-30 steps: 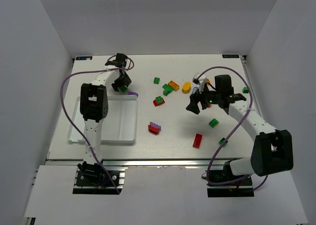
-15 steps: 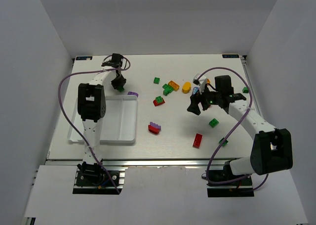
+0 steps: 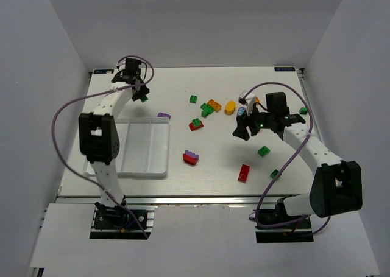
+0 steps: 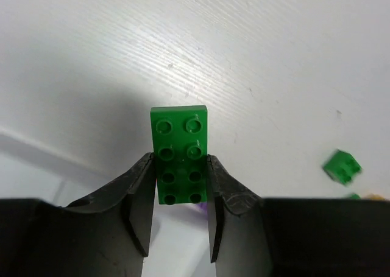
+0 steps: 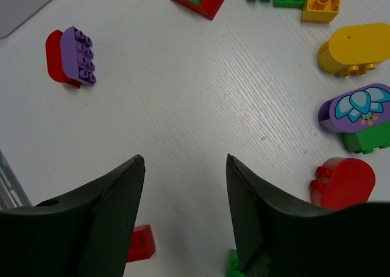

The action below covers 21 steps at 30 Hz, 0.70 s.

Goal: Sort the legos into containers by color

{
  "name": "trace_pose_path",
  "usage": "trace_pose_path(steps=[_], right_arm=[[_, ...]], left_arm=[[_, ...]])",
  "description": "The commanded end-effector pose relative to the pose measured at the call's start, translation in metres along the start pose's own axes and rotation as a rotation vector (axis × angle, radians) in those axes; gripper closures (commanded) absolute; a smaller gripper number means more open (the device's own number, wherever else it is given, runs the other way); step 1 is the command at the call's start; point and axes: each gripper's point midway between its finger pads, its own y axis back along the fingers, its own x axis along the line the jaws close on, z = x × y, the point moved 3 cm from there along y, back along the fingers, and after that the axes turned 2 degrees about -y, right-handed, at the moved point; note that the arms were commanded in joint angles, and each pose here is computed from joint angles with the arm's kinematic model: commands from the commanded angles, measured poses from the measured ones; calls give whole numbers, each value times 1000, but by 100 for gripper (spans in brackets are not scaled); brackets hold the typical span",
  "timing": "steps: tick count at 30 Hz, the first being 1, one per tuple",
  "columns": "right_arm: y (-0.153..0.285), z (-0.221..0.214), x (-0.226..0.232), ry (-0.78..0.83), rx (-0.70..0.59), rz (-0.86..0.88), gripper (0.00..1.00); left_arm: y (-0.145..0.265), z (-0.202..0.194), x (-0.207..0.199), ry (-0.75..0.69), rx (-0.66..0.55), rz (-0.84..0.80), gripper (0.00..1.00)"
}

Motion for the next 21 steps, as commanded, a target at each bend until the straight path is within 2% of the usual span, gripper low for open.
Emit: trace_pose_path(steps=[1,3,4,7,11,16,21], right_arm=[[11,22,6,40,-52,33,41],[10,21,10,33,-55,62,50],[10,22,12,32,-55,70,59],[10,23,15,32,-65,98,74],[9,23,16,29,-73,112,75],[7,23,19,35,-82,127,72],[7,23,19,38,-88,133,70]], left_arm=[[74,29,12,14,-128,-106,99],[88,7,40,8,-104,-88,99],[93,1,48,6,-101,-89,99],[106,-20,95,19,-91,-29,99],[117,-26,151,40,-106,67,99],[120,-22,193,-95,-120,158,97],[99,-26,220,-256,-36,218,100]])
